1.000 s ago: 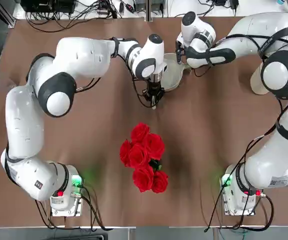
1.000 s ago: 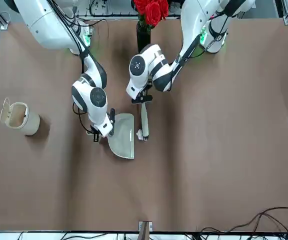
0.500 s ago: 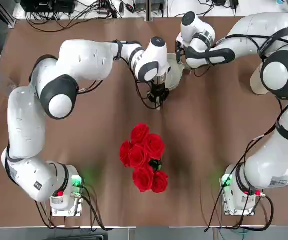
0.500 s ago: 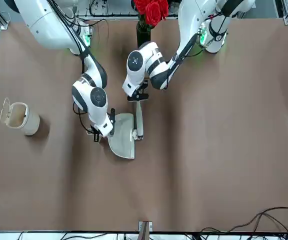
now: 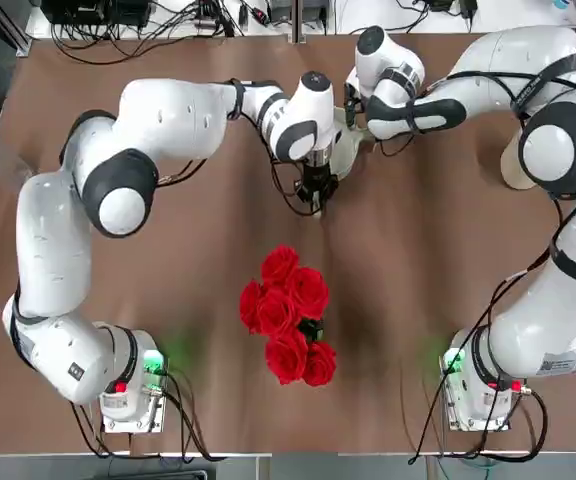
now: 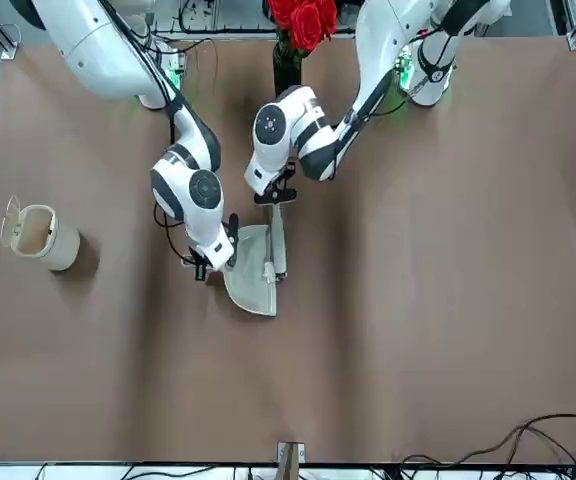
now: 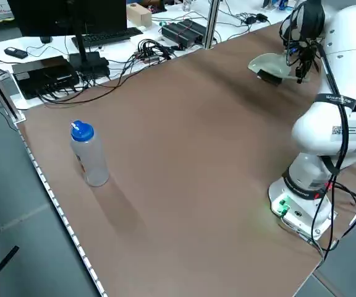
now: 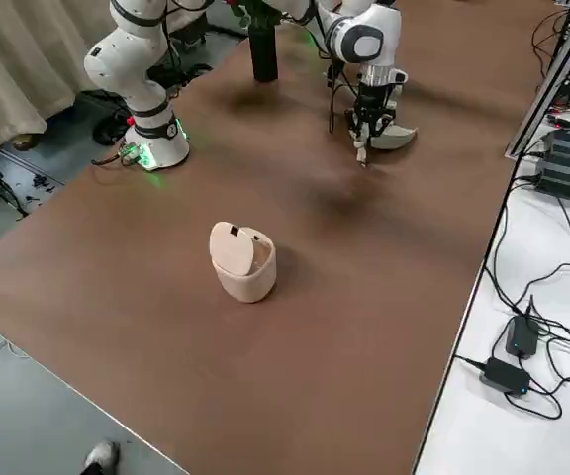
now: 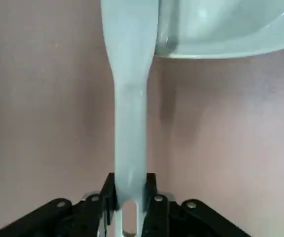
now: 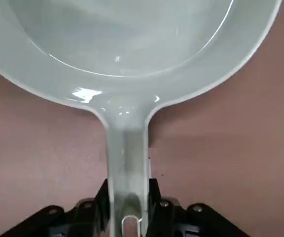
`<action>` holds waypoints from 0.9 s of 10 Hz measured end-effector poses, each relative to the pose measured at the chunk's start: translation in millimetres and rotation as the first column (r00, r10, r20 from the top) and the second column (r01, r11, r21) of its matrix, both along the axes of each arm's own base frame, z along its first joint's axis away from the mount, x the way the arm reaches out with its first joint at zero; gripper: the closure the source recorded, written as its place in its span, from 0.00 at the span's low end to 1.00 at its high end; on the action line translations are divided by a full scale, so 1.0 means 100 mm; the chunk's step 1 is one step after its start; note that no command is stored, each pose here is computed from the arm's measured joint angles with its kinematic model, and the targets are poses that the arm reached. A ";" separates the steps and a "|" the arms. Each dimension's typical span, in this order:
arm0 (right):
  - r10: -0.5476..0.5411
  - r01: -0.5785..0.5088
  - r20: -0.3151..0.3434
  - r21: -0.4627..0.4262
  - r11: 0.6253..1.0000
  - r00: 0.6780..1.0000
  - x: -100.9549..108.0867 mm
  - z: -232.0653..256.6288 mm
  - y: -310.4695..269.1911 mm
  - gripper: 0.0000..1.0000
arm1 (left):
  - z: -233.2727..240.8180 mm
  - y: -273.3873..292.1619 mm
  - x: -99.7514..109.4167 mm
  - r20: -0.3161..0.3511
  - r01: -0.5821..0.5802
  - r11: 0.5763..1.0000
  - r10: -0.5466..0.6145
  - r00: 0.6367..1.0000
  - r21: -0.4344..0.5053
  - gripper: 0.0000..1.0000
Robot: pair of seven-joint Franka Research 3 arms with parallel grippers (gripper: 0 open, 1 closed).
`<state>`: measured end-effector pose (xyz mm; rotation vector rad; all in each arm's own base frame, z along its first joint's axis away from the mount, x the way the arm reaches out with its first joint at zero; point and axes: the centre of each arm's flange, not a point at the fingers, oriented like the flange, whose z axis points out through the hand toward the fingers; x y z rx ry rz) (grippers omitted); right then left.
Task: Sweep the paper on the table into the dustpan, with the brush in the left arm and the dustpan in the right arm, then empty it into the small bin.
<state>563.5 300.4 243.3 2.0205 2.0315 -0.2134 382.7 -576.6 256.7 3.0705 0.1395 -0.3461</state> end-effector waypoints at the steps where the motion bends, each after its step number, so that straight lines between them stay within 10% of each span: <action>1: 0.000 0.000 0.000 0.002 1.000 1.000 0.01 -0.01 0.01 0.67 | 0.00 -0.01 0.00 0.002 -0.001 1.000 0.001 1.000 -0.004 0.73; 9: 0.002 -0.002 0.006 0.008 1.000 1.000 0.03 0.02 0.05 0.67 | 0.04 -0.20 -0.06 0.057 -0.001 0.994 0.007 0.998 -0.106 0.73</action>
